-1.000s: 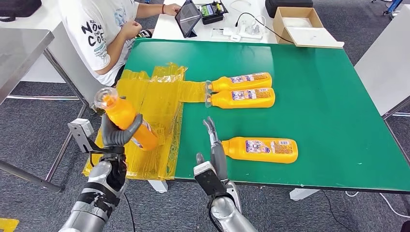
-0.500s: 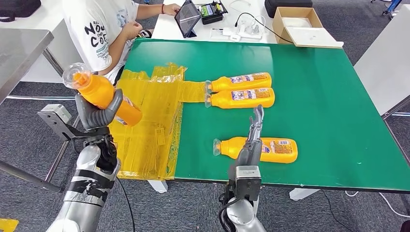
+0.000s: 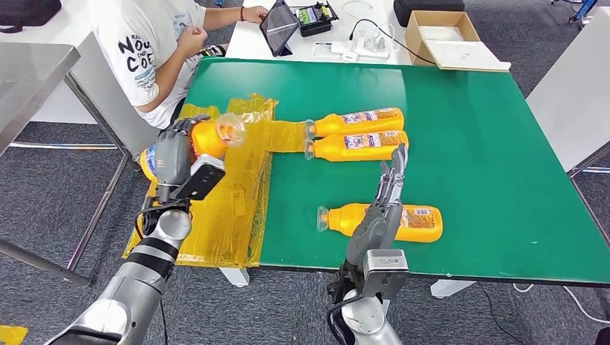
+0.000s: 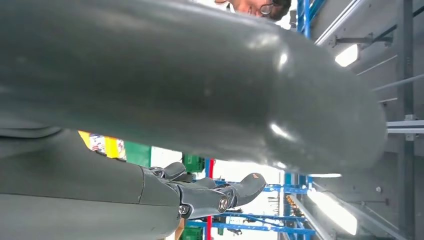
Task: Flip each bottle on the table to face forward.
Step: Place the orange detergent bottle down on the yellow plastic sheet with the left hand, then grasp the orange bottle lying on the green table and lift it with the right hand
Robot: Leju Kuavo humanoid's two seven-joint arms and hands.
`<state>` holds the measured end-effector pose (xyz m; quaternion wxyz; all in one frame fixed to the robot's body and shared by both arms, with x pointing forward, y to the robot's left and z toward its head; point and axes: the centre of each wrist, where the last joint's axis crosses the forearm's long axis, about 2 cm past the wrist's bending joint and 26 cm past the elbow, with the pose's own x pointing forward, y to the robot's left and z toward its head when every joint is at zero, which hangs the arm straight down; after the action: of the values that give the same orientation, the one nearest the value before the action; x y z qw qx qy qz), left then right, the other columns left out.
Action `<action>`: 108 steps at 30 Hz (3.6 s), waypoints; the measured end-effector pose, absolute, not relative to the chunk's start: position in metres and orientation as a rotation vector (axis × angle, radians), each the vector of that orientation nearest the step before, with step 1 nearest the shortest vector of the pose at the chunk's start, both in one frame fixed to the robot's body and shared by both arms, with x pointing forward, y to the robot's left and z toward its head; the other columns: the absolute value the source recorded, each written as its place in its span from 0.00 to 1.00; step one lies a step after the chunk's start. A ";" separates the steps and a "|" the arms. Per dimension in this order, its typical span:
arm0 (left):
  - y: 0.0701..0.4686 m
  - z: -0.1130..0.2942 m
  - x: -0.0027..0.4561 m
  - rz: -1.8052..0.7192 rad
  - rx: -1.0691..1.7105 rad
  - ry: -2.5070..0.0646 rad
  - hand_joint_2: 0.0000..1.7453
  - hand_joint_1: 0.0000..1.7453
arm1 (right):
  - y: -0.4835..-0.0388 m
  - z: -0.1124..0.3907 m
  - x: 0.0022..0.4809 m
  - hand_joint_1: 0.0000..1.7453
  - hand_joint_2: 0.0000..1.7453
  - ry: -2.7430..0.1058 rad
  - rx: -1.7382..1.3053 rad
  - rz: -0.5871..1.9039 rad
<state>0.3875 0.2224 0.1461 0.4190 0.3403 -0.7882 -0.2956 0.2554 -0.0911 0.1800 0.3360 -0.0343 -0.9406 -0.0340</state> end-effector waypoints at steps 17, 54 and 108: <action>0.261 0.088 0.390 -1.408 0.883 -1.446 1.00 1.00 | -0.083 0.157 0.259 0.00 1.00 -2.409 -0.016 0.114; 0.284 0.078 0.391 -1.330 0.079 -1.256 0.00 0.00 | -0.067 0.136 0.263 0.00 1.00 -2.332 0.098 0.289; 0.222 0.078 0.300 0.112 0.224 -1.986 1.00 0.00 | -0.182 0.089 0.307 0.00 1.00 -1.747 -0.455 1.037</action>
<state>0.2999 0.2219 0.0785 0.5395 0.0944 -0.8353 0.0471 0.3068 -0.1818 0.0885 0.5054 -0.1887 -0.7240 0.4298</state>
